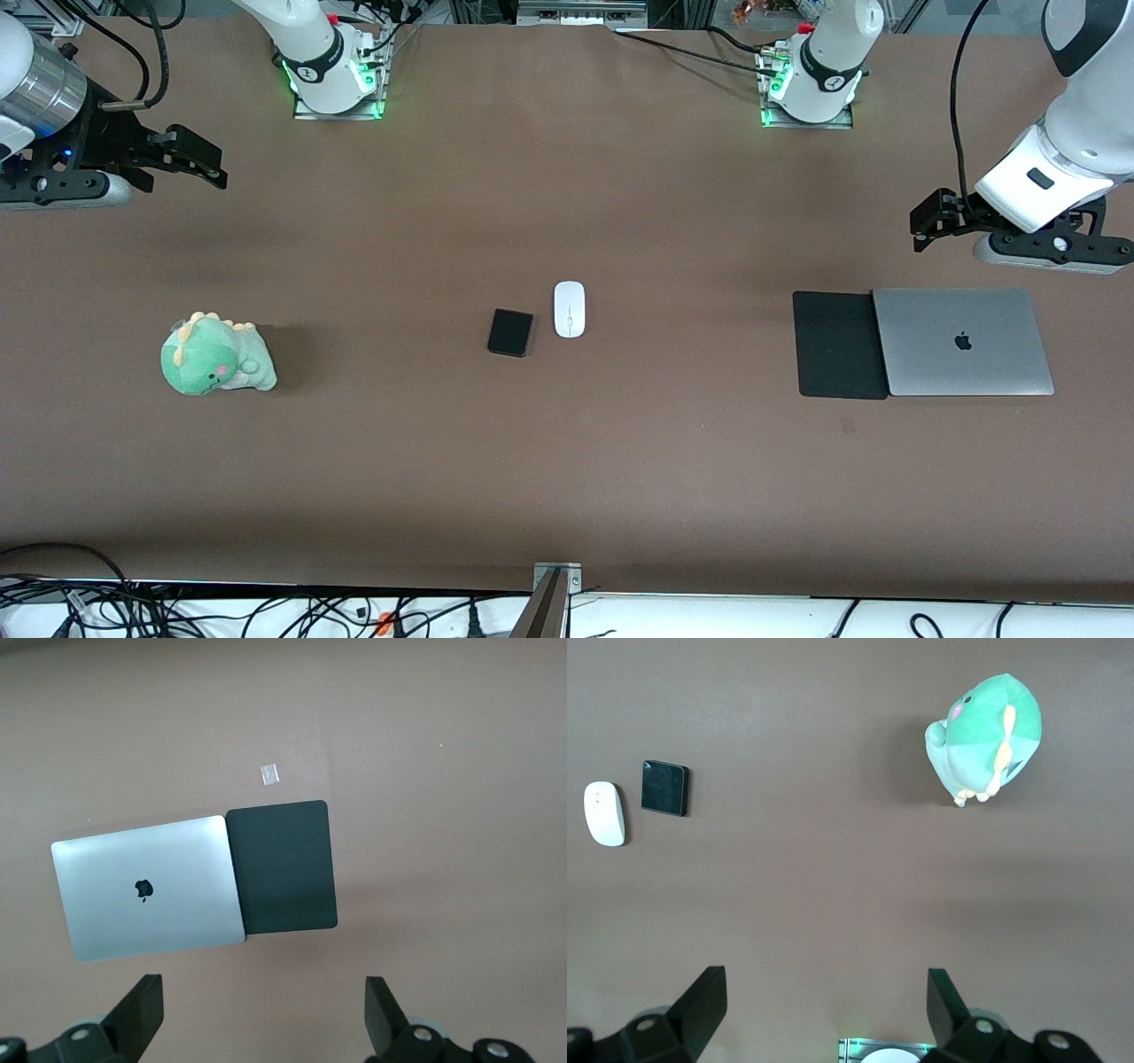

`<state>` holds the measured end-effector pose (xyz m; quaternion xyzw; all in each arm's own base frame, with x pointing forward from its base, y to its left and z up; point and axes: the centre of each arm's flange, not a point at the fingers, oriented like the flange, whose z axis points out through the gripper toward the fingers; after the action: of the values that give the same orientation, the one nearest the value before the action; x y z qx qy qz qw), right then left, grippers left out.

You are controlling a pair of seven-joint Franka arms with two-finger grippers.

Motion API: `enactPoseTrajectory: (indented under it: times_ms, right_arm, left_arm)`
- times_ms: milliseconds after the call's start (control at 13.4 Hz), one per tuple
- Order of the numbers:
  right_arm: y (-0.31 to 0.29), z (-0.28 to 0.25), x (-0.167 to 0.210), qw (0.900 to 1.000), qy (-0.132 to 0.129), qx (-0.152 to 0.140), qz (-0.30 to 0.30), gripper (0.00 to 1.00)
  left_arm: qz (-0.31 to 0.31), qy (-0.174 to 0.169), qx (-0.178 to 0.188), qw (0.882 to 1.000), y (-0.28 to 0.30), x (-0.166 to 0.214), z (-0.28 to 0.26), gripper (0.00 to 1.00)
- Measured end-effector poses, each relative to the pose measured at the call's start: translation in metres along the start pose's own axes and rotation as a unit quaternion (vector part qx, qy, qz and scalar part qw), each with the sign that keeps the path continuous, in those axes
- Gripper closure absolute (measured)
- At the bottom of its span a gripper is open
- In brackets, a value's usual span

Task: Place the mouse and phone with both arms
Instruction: 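Move the left gripper over the white mouse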

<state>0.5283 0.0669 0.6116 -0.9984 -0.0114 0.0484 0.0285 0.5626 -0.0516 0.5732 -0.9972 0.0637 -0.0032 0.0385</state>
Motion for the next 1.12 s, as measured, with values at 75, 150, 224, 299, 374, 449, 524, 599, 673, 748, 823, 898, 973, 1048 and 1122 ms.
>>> enactPoseTrajectory:
  times_ms: [75, 150, 224, 299, 374, 449, 524, 599, 673, 748, 823, 898, 973, 1048, 1122]
  right_arm:
    - [0.000, 0.000, 0.000, 1.000, 0.000, 0.000, 0.000, 0.00]
    - [0.000, 0.000, 0.000, 1.000, 0.000, 0.000, 0.000, 0.00]
    - [0.000, 0.000, 0.000, 1.000, 0.000, 0.000, 0.000, 0.00]
    - [0.000, 0.000, 0.000, 1.000, 0.000, -0.001, -0.001, 0.00]
    - [0.001, 0.000, 0.000, 1.000, 0.001, -0.006, -0.001, 0.00]
    - [0.002, 0.000, 0.000, 1.000, 0.002, -0.012, -0.003, 0.00]
    - [0.002, 0.000, 0.000, 1.000, 0.002, -0.014, -0.005, 0.00]
    - [0.002, 0.000, 0.000, 1.000, 0.003, -0.015, -0.006, 0.00]
    - [0.001, 0.000, 0.000, 1.000, 0.003, -0.015, -0.007, 0.00]
    - [0.000, 0.000, 0.000, 1.000, 0.003, -0.015, -0.008, 0.00]
    - [0.000, 0.000, 0.000, 1.000, 0.003, -0.015, -0.008, 0.00]
    - [0.000, 0.000, 0.000, 1.000, 0.003, -0.015, -0.008, 0.00]
    - [0.000, 0.000, 0.000, 1.000, 0.003, -0.015, -0.008, 0.00]
    - [0.000, 0.000, 0.000, 1.000, 0.004, -0.015, -0.009, 0.00]
    - [0.000, 0.000, 0.001, 1.000, 0.004, -0.015, -0.009, 0.00]
  left_arm:
    - [0.000, 0.000, 0.000, 1.000, 0.000, 0.000, 0.000, 0.00]
    - [0.000, 0.000, 0.000, 1.000, 0.000, 0.000, 0.000, 0.00]
    - [0.000, 0.001, 0.000, 1.000, 0.000, 0.000, -0.001, 0.00]
    - [0.000, 0.001, 0.000, 1.000, 0.000, 0.000, -0.001, 0.00]
    - [0.000, 0.001, 0.000, 1.000, 0.000, 0.000, -0.001, 0.00]
    - [0.000, 0.000, 0.000, 1.000, 0.000, 0.000, 0.000, 0.00]
    - [0.000, -0.002, -0.001, 1.000, 0.000, 0.001, 0.002, 0.00]
    - [0.001, -0.008, -0.002, 1.000, 0.000, 0.002, 0.006, 0.00]
    - [0.001, -0.015, -0.003, 1.000, 0.000, 0.003, 0.012, 0.00]
    - [0.001, -0.019, -0.005, 1.000, 0.001, 0.005, 0.015, 0.00]
    - [0.003, -0.021, -0.007, 1.000, 0.002, 0.007, 0.017, 0.00]
    - [0.006, -0.024, -0.014, 1.000, 0.006, 0.008, 0.018, 0.00]
    - [0.012, -0.029, -0.028, 0.999, 0.014, 0.009, 0.021, 0.00]
    - [0.025, -0.037, -0.039, 0.998, 0.028, 0.009, 0.024, 0.00]
    - [0.041, -0.045, -0.044, 0.997, 0.048, 0.009, 0.027, 0.00]
